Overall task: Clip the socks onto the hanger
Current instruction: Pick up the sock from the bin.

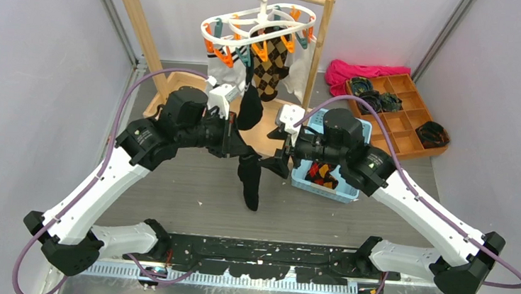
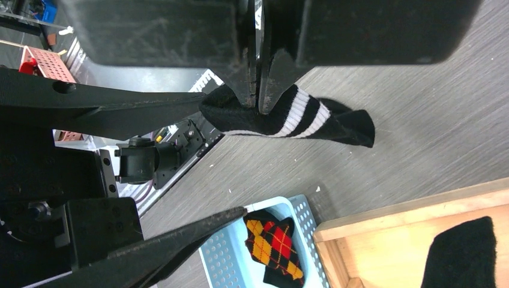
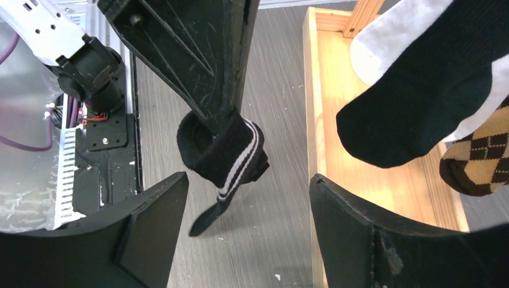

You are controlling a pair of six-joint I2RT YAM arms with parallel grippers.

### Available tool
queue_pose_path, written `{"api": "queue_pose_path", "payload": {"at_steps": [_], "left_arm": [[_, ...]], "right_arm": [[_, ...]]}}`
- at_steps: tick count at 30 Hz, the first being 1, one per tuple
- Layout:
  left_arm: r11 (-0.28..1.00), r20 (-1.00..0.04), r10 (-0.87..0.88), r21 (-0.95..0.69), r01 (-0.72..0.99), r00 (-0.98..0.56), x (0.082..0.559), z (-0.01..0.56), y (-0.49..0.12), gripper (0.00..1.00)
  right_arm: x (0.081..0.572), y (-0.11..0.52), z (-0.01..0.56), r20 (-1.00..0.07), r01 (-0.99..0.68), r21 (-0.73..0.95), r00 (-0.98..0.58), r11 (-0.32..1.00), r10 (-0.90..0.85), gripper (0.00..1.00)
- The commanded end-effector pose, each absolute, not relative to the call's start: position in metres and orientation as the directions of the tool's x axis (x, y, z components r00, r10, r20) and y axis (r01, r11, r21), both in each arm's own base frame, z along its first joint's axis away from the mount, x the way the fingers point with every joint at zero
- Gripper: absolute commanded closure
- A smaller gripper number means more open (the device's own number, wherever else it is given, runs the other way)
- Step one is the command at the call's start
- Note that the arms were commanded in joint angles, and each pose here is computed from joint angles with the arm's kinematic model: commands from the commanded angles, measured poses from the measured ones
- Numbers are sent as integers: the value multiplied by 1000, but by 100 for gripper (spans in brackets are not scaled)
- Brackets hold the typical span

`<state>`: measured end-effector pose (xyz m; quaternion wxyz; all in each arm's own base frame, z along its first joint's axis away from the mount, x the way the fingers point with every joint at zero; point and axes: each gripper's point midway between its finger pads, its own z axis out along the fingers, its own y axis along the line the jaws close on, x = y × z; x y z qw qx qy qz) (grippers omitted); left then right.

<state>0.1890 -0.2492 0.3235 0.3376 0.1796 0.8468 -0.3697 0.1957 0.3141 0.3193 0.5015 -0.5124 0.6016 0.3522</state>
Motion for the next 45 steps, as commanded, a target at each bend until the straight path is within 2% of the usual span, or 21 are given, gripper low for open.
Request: {"api": "queue_pose_path", "payload": {"at_steps": [1, 10, 13, 17, 20, 22, 26, 27, 29, 33, 37, 38, 41, 45], "left_arm": [[617, -709, 20, -546, 566, -705, 184, 343, -254, 100], [601, -701, 30, -557, 573, -713, 181, 342, -257, 100], [601, -700, 30, -557, 573, -713, 181, 341, -257, 100], [607, -704, 32, -550, 573, -710, 183, 340, -256, 100], [618, -711, 32, -538, 573, -703, 185, 338, -255, 100], [625, -721, 33, -526, 577, -692, 187, 337, -253, 100], [633, -770, 30, -479, 608, -637, 190, 338, -247, 100], [635, -788, 36, -457, 623, -615, 191, 335, -244, 98], [627, -834, 23, -418, 657, -551, 192, 338, -241, 87], [605, -932, -19, -299, 738, -362, 188, 347, -227, 58], [543, -998, -57, -48, 838, -20, 171, 359, -213, 31], [520, -995, -68, 29, 854, 75, 165, 360, -212, 27], [505, -967, -88, 163, 847, 238, 157, 355, -208, 26], [459, -968, -21, 212, 863, 249, 155, 337, -214, 29]], "right_arm": [[196, 327, 337, -972, -964, -163, 121, 208, -201, 24], [195, 332, 335, -964, -962, -199, 158, 189, -212, 45], [192, 332, 333, -961, -962, -209, 169, 173, -219, 58], [186, 332, 336, -956, -963, -230, 198, 137, -215, 82], [180, 331, 340, -956, -964, -241, 216, 108, -200, 95], [174, 330, 344, -957, -966, -244, 225, 88, -185, 99], [166, 327, 345, -960, -972, -227, 212, 65, -184, 99], [165, 326, 345, -962, -974, -216, 201, 66, -185, 99], [162, 326, 347, -968, -979, -190, 175, 69, -177, 99], [160, 325, 354, -978, -986, -151, 138, 72, -159, 99], [166, 320, 360, -982, -986, -131, 116, 98, -147, 99], [167, 319, 361, -983, -987, -127, 112, 99, -142, 99], [165, 318, 364, -987, -991, -109, 99, 75, -126, 99], [162, 318, 366, -988, -993, -108, 103, 41, -113, 99]]}}
